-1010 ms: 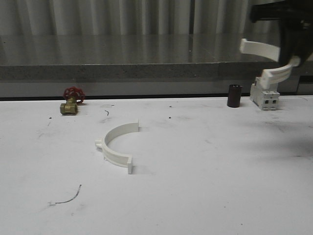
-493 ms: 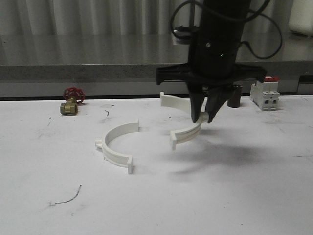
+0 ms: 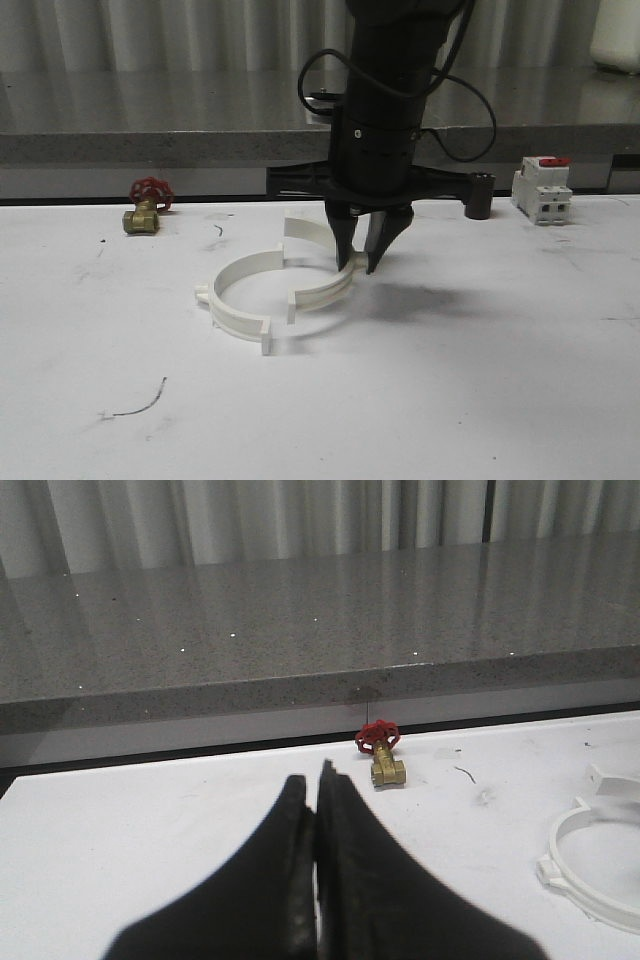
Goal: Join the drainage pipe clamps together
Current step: 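Lower the clamp half and press its ends against the placed half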
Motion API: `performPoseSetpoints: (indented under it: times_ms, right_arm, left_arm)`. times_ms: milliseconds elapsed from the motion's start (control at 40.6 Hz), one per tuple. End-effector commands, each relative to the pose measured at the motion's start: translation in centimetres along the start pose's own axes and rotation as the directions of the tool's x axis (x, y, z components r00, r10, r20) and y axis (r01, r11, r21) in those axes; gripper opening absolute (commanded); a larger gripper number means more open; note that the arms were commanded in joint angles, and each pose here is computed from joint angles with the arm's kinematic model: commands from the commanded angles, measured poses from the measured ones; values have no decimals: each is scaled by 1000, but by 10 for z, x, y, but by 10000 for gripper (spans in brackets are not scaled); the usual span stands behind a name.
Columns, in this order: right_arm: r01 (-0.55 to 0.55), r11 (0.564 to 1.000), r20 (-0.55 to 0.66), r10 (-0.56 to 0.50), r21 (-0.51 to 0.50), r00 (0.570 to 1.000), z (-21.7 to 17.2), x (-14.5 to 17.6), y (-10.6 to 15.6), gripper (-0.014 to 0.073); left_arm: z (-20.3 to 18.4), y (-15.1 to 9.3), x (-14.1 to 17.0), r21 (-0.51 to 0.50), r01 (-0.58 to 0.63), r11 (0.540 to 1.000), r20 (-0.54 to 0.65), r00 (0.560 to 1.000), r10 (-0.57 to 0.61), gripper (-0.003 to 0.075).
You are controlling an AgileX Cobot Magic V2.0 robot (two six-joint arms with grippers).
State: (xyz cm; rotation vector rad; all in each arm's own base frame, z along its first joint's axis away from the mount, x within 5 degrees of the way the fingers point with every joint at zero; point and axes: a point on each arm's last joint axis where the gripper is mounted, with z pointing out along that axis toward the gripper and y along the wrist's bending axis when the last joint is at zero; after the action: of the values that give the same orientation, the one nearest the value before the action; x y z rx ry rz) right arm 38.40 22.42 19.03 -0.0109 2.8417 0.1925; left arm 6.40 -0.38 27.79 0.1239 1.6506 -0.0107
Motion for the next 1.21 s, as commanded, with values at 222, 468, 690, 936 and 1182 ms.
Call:
performPoseSetpoints:
  times_ms: [222,468,690,936,1182]
  right_arm:
    - [-19,998,32,21,-51,999,-15,-7,8,110]
    - [-29,998,21,30,-58,999,-11,-6,9,110]
    - [-40,996,18,42,-73,999,-9,-6,10,110]
    - [-45,996,16,47,-79,999,-8,-6,11,110]
    - [-46,996,14,48,-78,999,-8,-6,11,110]
  left_arm:
    - [-2,0,-15,7,1,1000,95,995,-1,-20]
    - [-2,0,-15,7,1,1000,95,995,-1,-20]
    - [-2,0,-15,7,1,1000,95,995,-1,-20]
    - [-2,0,-15,7,1,1000,95,995,-1,-20]
    - [-2,0,-15,7,1,1000,95,995,-1,-20]
